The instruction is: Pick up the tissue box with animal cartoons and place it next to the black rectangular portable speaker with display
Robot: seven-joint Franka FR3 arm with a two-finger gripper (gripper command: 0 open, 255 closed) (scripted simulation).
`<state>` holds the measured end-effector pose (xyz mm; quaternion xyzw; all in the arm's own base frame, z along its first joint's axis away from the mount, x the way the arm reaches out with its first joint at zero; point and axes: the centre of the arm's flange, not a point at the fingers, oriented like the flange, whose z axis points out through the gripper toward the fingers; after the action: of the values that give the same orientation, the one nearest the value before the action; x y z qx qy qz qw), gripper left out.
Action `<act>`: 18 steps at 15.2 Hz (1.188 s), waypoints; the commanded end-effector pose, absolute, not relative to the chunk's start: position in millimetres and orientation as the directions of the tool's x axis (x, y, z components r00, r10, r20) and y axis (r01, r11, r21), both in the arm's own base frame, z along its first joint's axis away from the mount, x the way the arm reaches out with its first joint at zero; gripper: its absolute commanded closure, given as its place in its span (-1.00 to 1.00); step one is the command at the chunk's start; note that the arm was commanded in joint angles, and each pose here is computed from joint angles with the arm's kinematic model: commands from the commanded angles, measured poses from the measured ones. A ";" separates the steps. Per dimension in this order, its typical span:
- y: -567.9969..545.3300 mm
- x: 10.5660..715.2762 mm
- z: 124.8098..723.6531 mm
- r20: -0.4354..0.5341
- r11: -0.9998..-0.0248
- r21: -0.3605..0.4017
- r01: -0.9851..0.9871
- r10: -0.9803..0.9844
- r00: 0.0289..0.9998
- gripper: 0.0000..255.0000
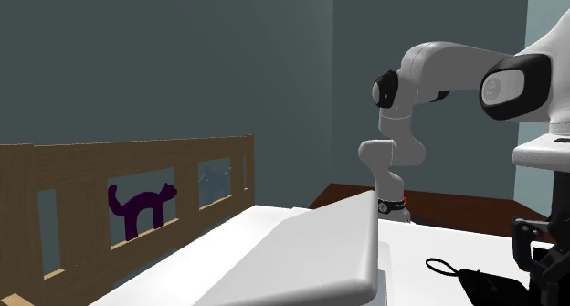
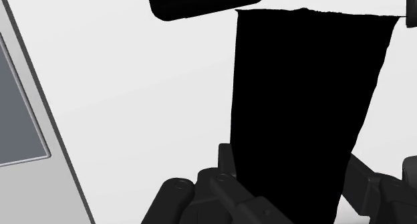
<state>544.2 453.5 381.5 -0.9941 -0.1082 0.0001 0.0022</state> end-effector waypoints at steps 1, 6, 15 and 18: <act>453.2 544.3 370.3 0.001 -0.977 -0.005 0.215 0.215 0.977 1.00; 453.2 544.3 362.9 0.001 -0.977 -0.005 0.215 0.215 0.977 1.00; 453.2 544.3 362.9 0.001 -0.977 -0.005 0.215 0.215 0.977 -1.00; 453.1 544.4 389.3 0.001 -0.977 -0.005 0.215 0.215 0.977 -1.00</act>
<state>543.7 452.8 378.9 -0.9941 -0.1083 -0.0004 0.0027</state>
